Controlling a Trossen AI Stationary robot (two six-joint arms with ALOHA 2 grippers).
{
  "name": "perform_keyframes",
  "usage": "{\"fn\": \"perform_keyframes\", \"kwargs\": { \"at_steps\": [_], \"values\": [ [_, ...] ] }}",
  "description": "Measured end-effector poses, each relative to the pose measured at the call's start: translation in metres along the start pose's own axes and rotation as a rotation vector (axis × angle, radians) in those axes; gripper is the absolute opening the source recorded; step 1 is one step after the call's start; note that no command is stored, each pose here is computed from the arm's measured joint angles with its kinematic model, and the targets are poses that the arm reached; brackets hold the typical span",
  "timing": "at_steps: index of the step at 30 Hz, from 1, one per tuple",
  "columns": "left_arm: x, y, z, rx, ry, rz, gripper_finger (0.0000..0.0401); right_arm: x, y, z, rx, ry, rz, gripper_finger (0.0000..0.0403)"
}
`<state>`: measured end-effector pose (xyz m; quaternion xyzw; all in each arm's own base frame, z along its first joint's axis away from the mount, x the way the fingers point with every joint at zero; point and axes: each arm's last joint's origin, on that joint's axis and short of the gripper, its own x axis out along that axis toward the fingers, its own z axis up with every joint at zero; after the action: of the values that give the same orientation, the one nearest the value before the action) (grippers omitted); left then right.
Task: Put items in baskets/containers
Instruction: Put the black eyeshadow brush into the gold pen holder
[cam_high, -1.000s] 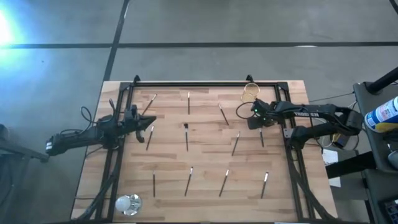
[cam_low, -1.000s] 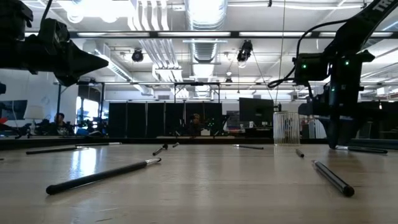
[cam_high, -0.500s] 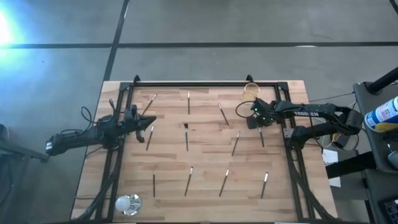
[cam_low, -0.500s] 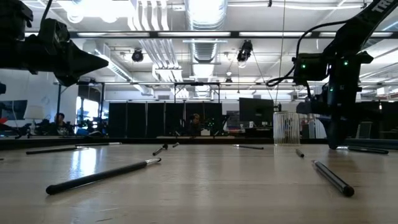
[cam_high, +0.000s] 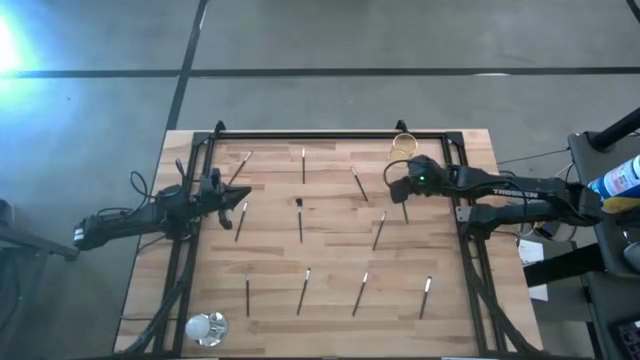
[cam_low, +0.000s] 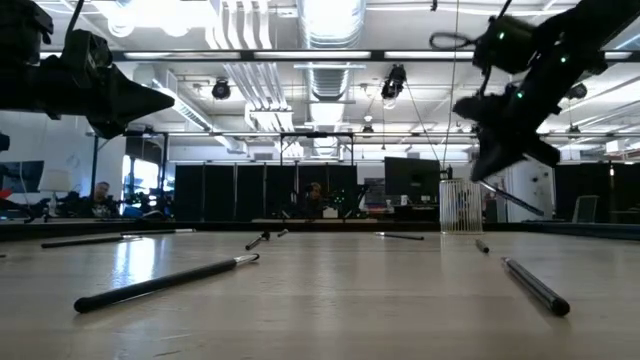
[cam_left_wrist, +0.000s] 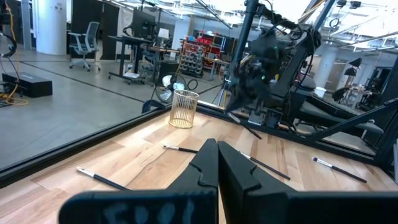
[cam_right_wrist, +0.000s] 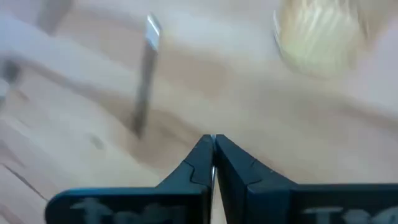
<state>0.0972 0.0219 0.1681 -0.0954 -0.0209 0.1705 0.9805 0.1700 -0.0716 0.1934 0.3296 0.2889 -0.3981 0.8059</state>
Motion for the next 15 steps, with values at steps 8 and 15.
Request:
{"fn": "perform_keyframes", "kwargs": {
  "at_steps": [8, 15],
  "values": [
    [0.000, 0.000, 0.000, 0.000, 0.000, 0.000, 0.0000, 0.012, 0.019, -0.003, -0.273, -0.440, 0.397, 0.0008],
    [0.000, 0.000, 0.000, 0.001, 0.001, 0.000, 0.0000, 0.002, 0.008, 0.005, -0.325, -0.954, 0.284, 0.0008]
  ]
}}
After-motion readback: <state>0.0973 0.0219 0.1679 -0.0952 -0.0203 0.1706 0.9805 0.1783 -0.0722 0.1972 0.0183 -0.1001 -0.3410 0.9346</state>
